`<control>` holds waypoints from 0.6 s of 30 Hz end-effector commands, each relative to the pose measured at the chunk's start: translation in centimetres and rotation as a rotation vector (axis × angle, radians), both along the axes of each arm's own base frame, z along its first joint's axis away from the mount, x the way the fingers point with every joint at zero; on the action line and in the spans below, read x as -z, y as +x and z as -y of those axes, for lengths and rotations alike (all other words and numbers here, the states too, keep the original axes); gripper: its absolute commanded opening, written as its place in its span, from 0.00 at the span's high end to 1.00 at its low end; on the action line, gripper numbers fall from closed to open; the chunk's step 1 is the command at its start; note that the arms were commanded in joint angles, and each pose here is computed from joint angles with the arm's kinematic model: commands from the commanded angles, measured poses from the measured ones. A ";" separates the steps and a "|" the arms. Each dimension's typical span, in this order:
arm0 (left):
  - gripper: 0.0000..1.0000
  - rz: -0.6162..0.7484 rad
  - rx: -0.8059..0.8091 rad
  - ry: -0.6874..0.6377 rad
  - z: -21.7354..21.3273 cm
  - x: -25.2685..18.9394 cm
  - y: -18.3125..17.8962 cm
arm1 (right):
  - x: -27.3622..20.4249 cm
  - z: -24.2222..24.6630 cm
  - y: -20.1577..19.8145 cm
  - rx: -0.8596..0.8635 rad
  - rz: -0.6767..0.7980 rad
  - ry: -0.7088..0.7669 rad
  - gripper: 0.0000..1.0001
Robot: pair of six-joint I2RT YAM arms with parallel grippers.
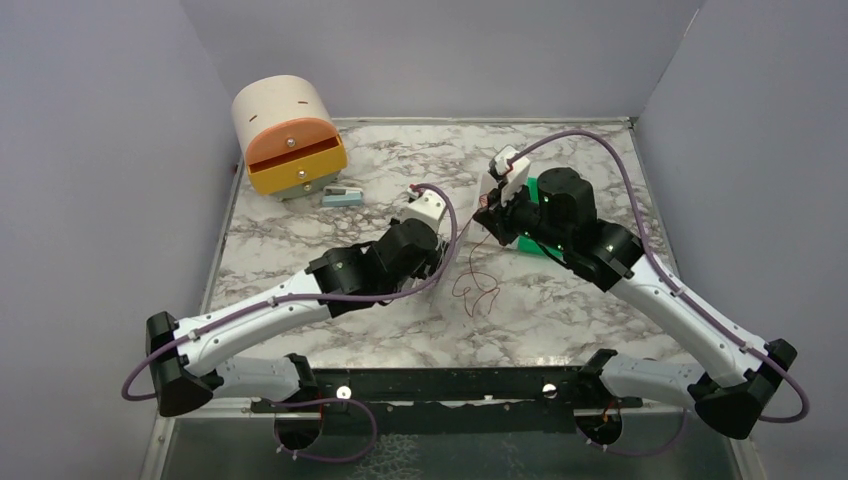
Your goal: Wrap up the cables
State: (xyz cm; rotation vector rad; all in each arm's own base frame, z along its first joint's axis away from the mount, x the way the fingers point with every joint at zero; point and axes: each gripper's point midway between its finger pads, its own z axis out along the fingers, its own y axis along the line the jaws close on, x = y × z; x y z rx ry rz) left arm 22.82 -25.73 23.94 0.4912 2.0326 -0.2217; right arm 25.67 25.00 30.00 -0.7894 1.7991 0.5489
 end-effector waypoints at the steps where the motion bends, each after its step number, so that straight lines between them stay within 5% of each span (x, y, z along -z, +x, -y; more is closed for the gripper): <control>1: 1.00 -0.027 0.111 -0.060 -0.4 -2.2 -2.3 | -1.3 1.7 3.4 0.146 0.149 -0.058 0.99; 8: 1.00 -0.042 0.296 -0.096 -0.7 -4.1 -5.4 | 0.0 3.0 5.0 0.246 0.243 -0.059 0.97; 18: 1.00 -0.016 0.423 -0.227 -2.3 -8.1 -8.7 | 5.5 3.5 5.7 0.326 0.156 -0.061 0.86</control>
